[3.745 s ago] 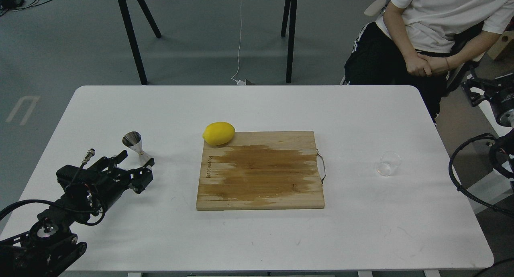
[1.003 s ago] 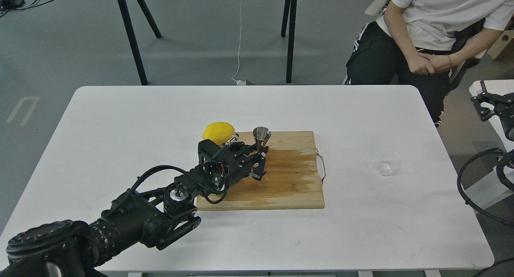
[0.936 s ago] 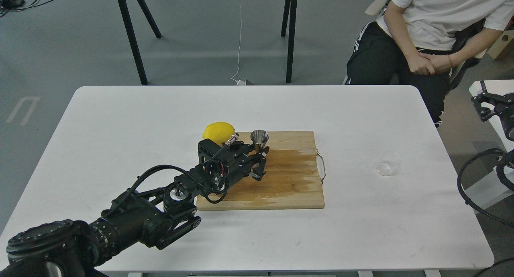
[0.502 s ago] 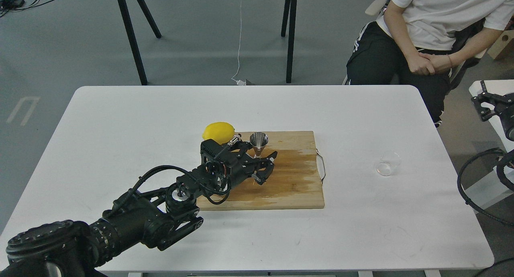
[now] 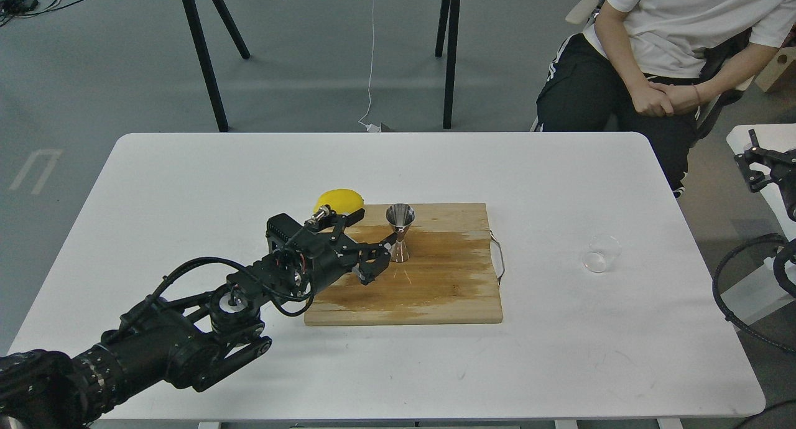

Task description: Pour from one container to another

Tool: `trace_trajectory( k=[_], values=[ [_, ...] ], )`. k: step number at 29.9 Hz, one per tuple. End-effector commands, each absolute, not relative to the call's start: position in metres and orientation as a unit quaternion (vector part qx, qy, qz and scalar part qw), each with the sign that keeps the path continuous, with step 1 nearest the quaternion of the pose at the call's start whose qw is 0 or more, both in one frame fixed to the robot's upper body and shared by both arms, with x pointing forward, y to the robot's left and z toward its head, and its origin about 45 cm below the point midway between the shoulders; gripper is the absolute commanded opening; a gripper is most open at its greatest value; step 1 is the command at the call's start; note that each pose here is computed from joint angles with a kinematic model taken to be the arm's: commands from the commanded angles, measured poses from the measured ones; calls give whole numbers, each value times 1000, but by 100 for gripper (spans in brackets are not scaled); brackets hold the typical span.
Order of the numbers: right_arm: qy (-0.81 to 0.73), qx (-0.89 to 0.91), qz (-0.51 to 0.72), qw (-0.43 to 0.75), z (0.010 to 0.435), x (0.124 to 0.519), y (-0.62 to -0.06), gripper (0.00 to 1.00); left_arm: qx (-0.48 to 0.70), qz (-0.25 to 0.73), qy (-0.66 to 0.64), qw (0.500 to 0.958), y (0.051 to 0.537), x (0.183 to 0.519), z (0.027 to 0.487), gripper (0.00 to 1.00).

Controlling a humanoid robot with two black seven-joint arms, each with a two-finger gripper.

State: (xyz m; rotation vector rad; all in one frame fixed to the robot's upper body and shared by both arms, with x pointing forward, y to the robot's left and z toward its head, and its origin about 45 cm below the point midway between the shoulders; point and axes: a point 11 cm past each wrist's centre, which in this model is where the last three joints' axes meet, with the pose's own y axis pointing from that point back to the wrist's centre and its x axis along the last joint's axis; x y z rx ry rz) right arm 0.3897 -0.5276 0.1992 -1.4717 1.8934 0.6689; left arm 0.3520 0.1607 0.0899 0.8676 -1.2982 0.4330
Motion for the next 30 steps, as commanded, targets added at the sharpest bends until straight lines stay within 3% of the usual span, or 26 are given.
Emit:
trace_trajectory(
  k=[1, 9, 13, 18, 22, 26, 30],
  values=[
    [720, -560, 256, 320, 198, 389, -527, 100, 377, 201, -590, 685, 175, 346, 101, 81],
    [724, -557, 257, 317, 194, 386, -529, 100, 362, 228, -585, 689, 215, 319, 126, 85],
    [731, -551, 261, 307, 185, 376, -534, 100, 364, 259, -599, 665, 240, 335, 158, 85],
    [735, -549, 257, 304, 187, 372, -540, 100, 335, 428, -424, 724, 279, 365, 185, 93],
    [734, -550, 258, 303, 186, 372, -540, 100, 230, 524, -318, 756, 291, 380, 213, 98],
    [735, -535, 258, 329, 193, 367, -551, 100, 85, 536, -250, 802, 291, 391, 248, 98],
    [728, -540, 246, 345, 211, 378, -552, 100, -28, 569, -126, 812, 316, 407, 269, 99]
  ],
)
